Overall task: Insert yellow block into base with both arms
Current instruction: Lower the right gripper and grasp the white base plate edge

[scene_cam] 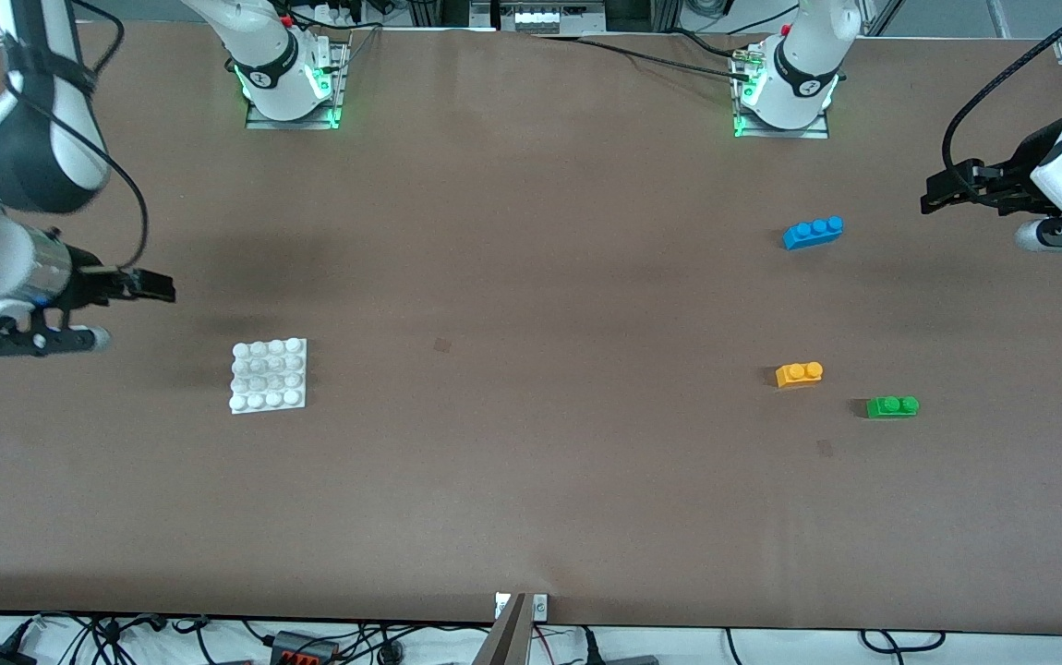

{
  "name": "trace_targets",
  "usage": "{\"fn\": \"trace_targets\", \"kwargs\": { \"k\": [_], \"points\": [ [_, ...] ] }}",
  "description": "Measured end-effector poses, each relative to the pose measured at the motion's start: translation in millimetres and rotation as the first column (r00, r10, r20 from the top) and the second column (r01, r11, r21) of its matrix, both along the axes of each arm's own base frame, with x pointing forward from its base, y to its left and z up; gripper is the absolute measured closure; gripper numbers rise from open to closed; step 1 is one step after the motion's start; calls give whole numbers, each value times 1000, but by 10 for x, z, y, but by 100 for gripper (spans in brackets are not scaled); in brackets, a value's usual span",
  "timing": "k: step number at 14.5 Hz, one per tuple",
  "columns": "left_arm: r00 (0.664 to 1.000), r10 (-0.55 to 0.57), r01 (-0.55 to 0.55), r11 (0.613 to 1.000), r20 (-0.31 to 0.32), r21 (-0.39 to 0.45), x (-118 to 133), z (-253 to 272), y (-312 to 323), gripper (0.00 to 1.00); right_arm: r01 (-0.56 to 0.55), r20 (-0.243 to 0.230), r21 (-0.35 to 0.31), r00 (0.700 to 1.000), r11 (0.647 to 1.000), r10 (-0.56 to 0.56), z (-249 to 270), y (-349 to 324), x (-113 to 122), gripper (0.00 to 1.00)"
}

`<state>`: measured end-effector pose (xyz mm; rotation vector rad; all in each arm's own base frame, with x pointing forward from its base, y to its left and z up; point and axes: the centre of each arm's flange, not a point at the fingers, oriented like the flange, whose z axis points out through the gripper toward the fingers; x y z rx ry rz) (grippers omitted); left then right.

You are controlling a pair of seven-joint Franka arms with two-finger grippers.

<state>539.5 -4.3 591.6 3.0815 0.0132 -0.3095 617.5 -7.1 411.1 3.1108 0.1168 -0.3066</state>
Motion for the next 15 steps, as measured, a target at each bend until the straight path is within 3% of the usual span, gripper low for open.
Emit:
{"fn": "trace_targets", "kwargs": {
  "k": [5, 8, 15],
  "points": [
    [1000, -2, 2, 1000, -1, 0, 0, -1, -9, 0, -4, -2, -7, 1000, 1000, 4, -1005, 31, 271, 0],
    [1000, -3, 3, 1000, -8, 0, -9, -6, -12, 0, 35, -17, 38, 999, 999, -34, -1482, 56, 314, 0],
    [1000, -6, 6, 1000, -12, 0, -15, -9, -21, 0, 20, -34, 49, 999, 999, -18, -2085, 57, 322, 3]
  ]
}}
